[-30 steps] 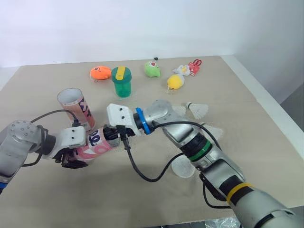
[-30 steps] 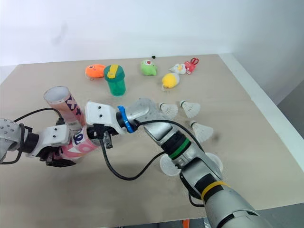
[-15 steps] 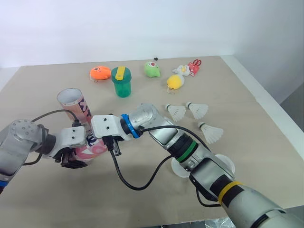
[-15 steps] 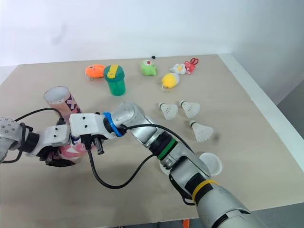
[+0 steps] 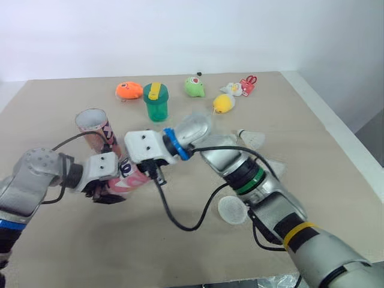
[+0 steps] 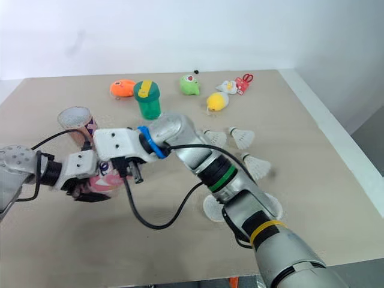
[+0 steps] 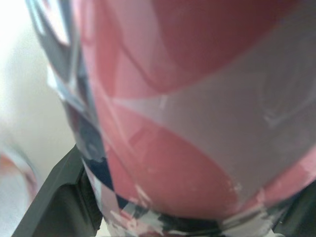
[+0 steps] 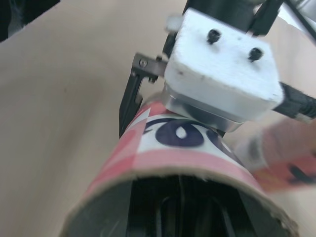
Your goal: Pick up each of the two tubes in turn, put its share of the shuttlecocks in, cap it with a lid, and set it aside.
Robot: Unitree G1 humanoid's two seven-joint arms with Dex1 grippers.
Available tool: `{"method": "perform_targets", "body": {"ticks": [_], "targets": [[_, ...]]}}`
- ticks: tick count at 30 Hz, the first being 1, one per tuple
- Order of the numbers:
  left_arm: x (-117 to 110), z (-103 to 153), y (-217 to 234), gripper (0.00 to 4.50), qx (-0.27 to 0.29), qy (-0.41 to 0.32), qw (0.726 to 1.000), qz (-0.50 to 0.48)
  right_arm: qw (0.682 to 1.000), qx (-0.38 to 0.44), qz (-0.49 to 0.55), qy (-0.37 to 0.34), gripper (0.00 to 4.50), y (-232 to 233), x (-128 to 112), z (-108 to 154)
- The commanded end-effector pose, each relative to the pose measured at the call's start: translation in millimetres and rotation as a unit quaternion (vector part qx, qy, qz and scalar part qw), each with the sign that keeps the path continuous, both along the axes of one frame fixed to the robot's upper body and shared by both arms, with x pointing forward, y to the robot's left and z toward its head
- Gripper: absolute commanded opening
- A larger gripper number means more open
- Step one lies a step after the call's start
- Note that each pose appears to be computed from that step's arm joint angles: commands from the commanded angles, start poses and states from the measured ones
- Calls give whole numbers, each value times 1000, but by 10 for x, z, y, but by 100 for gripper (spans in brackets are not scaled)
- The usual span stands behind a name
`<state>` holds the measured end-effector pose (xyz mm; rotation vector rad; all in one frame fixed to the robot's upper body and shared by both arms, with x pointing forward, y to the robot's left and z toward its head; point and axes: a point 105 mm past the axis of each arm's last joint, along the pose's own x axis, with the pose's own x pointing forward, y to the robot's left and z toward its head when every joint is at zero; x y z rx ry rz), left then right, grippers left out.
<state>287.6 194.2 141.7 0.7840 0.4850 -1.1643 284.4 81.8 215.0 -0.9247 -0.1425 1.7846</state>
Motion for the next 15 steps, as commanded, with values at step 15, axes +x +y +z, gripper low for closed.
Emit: {"method": "perform_targets", "body": {"ticks": [15], "targets": [[183,-107,-1005,367,-213,-43,976,-29,998,-12,-37,-39,3,-837,-9,592]]}}
